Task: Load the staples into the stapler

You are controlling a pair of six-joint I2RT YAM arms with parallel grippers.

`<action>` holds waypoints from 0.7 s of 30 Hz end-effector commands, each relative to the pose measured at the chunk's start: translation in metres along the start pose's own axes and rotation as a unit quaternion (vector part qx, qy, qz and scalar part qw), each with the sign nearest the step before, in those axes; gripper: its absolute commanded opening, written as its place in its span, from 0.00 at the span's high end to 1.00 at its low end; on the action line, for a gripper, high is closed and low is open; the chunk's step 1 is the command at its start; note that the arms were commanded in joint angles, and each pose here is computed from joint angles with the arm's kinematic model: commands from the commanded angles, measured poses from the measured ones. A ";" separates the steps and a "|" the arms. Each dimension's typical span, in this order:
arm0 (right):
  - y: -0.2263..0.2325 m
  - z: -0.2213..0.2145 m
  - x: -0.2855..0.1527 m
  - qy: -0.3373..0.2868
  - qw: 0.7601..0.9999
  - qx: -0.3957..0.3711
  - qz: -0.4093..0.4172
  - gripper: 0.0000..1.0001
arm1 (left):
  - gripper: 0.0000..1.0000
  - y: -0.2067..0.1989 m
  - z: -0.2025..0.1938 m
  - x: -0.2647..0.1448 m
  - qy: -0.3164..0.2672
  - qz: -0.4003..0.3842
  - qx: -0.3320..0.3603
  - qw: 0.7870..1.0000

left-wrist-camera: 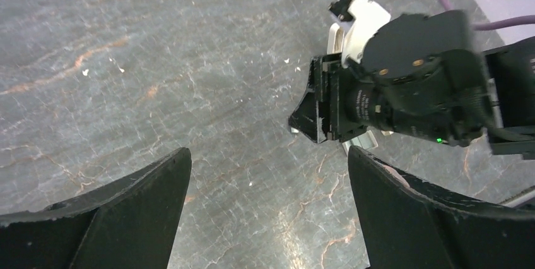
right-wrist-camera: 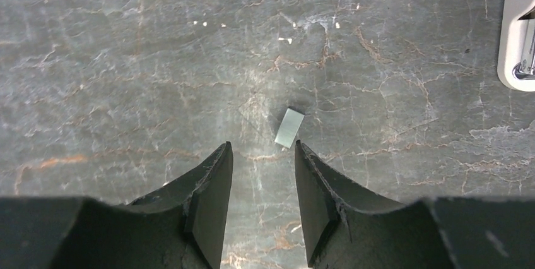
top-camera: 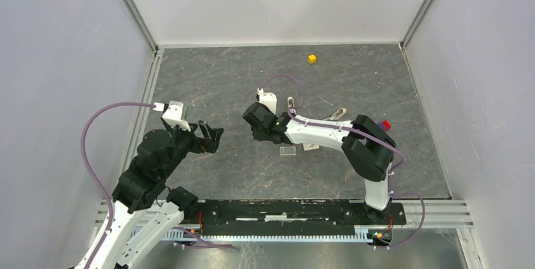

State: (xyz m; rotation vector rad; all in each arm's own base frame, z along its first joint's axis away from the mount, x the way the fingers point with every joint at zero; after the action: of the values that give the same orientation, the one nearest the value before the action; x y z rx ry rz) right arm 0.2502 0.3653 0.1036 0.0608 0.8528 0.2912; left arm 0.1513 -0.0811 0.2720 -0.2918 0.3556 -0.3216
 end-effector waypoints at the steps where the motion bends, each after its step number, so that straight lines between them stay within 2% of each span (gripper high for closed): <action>1: 0.003 0.007 0.006 -0.015 0.999 0.019 -0.038 0.53 | 0.00 0.004 0.012 -0.006 -0.046 0.004 0.033 0.998; 21: 0.001 -0.005 0.033 -0.006 0.997 0.012 -0.072 0.56 | 0.00 0.009 0.012 -0.010 -0.052 0.017 0.034 0.998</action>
State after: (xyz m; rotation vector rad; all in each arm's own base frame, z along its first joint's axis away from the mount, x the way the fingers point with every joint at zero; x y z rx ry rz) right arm 0.2587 0.3698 0.0689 0.0138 0.8879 0.1724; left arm 0.1484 -0.0707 0.2784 -0.2760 0.2854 -0.2893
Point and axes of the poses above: each gripper's point midway between its finger pads, its own x axis out along the fingers, its own y axis along the line the jaws close on, z = x × y, the point moved 5 cm from there along -x, back along the fingers, and after that the axes turned 6 degrees about -x, right-handed, at the moved point
